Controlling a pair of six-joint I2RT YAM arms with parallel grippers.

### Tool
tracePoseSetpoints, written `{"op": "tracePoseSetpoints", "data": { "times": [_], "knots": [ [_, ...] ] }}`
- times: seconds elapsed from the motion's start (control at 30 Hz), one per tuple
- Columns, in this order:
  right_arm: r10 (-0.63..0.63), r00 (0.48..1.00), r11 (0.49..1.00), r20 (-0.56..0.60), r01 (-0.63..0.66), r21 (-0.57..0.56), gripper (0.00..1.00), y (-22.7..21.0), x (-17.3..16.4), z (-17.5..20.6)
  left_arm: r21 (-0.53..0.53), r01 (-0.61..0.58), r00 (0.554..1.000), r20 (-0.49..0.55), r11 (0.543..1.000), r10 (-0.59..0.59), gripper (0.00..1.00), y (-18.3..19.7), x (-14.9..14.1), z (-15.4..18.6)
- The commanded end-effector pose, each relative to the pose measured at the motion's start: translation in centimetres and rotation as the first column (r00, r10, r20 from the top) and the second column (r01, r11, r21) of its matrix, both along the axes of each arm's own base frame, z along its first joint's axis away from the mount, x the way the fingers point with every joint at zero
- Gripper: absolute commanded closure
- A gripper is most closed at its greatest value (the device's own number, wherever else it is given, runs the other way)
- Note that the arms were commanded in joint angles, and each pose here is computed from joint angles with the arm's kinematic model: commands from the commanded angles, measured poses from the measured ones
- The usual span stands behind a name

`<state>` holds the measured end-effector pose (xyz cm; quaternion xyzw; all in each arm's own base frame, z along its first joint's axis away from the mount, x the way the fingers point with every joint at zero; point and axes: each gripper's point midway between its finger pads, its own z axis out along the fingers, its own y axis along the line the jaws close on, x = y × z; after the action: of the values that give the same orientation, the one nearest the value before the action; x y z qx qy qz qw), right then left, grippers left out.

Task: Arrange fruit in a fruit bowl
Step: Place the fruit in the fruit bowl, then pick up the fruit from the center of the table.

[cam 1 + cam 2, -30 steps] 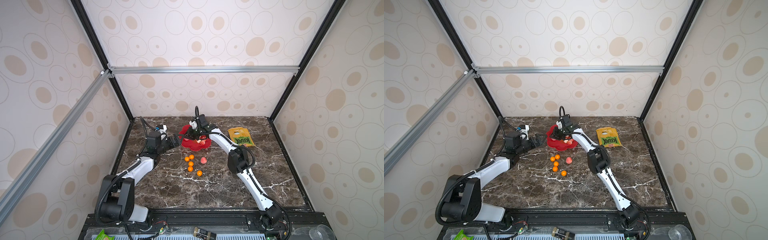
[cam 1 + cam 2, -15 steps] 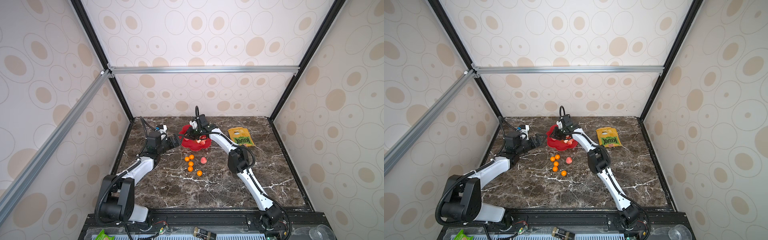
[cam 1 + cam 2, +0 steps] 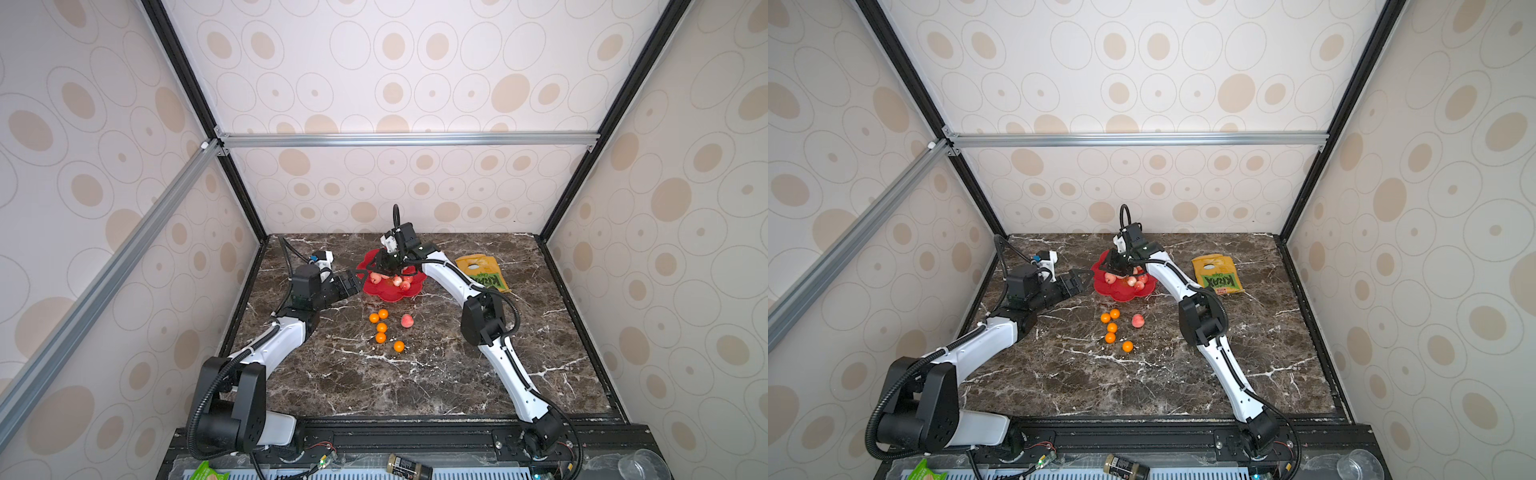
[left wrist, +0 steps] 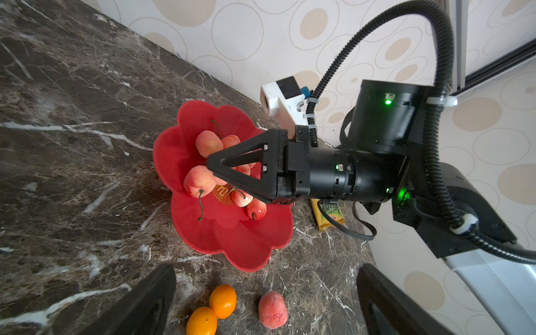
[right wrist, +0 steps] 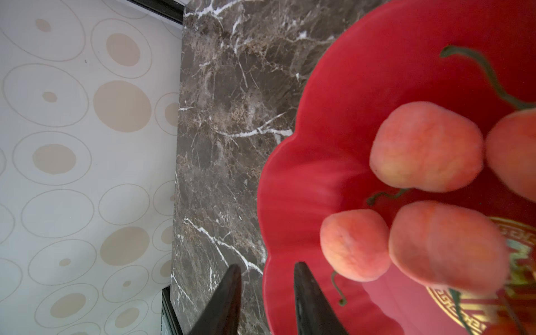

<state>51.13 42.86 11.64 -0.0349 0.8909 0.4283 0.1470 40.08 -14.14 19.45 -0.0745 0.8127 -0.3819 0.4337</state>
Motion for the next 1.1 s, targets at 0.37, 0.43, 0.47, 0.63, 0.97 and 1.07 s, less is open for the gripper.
{"op": "tracePoseSetpoints", "data": {
  "times": [0.37,0.43,0.47,0.63,0.97,1.07],
  "knots": [
    [0.0,0.997,0.992,0.082,0.01,-0.123,0.67,-3.8,-2.4,3.8,0.013,0.034,0.999,0.034,0.999,-0.035,0.02,-1.6,-1.4,1.4],
    [0.003,0.996,0.99,0.086,0.009,-0.142,0.67,-4.5,-3.1,4.0,0.018,0.042,0.999,0.031,0.999,-0.043,0.02,-1.9,-1.8,1.2],
    [0.006,0.996,0.988,0.09,0.008,-0.155,0.67,-4.9,-3.5,4.1,0.022,0.043,0.999,0.031,0.999,-0.044,0.02,-2.0,-2.1,1.2],
    [-0.001,0.993,0.98,0.116,0.024,-0.197,0.67,-7.0,-5.8,4.4,0.039,0.054,0.998,0.034,0.998,-0.055,0.02,-2.8,-3.4,0.8],
    [-0.034,0.994,0.952,0.108,0.065,-0.301,0.67,-12.3,-11.4,2.4,0.083,0.107,0.993,0.047,0.991,-0.111,0.02,-5.0,-6.2,-0.2],
    [-0.051,0.994,0.944,0.098,0.08,-0.319,0.67,-13.6,-12.9,1.7,0.102,0.127,0.99,0.047,0.987,-0.133,0.02,-5.9,-7.1,-0.8]
  ]
}}
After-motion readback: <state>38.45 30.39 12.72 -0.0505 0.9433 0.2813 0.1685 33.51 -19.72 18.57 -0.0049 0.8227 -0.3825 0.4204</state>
